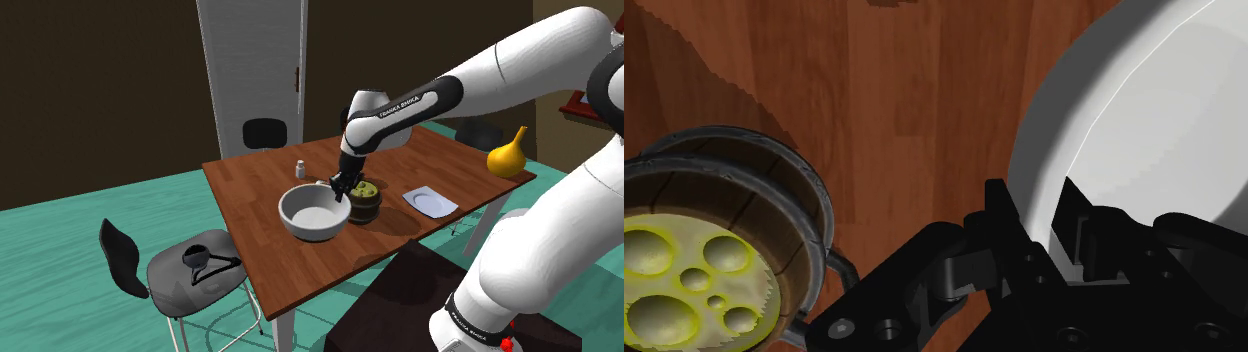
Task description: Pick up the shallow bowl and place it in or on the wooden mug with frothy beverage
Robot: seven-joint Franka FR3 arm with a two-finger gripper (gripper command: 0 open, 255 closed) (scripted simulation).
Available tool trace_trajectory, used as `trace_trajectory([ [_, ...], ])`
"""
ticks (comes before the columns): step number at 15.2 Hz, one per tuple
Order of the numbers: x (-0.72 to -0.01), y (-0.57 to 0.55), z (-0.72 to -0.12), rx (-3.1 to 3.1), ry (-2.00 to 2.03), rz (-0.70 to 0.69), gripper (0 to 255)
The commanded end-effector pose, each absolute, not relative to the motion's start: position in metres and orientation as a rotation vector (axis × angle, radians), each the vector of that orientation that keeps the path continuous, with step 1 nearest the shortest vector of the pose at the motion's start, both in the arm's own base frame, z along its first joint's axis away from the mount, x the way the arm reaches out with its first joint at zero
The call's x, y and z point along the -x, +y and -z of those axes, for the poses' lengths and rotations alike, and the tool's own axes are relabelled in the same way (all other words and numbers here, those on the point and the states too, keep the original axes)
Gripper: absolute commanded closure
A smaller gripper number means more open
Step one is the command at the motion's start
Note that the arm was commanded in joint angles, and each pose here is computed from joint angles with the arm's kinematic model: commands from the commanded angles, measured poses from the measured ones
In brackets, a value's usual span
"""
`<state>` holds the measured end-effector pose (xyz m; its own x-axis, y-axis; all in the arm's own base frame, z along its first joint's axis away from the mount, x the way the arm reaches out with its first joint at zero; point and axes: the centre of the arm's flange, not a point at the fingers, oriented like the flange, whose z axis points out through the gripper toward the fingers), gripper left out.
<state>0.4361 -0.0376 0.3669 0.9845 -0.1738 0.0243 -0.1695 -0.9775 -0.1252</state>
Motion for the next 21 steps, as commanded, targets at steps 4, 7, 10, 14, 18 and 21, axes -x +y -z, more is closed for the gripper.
trace_trajectory([
  [4,-0.436,-0.038,-0.394,3.007,0.261,0.054,255],
  [7,-0.436,-0.038,-0.41,3.007,0.261,0.054,255],
  [10,-0.44,-0.064,-0.417,3.007,0.261,0.054,255],
  [14,-0.448,-0.116,-0.422,3.007,0.261,0.054,255],
  [18,-0.457,-0.168,-0.428,3.007,0.261,0.054,255],
  [21,-0.463,-0.207,-0.432,3.007,0.261,0.054,255],
])
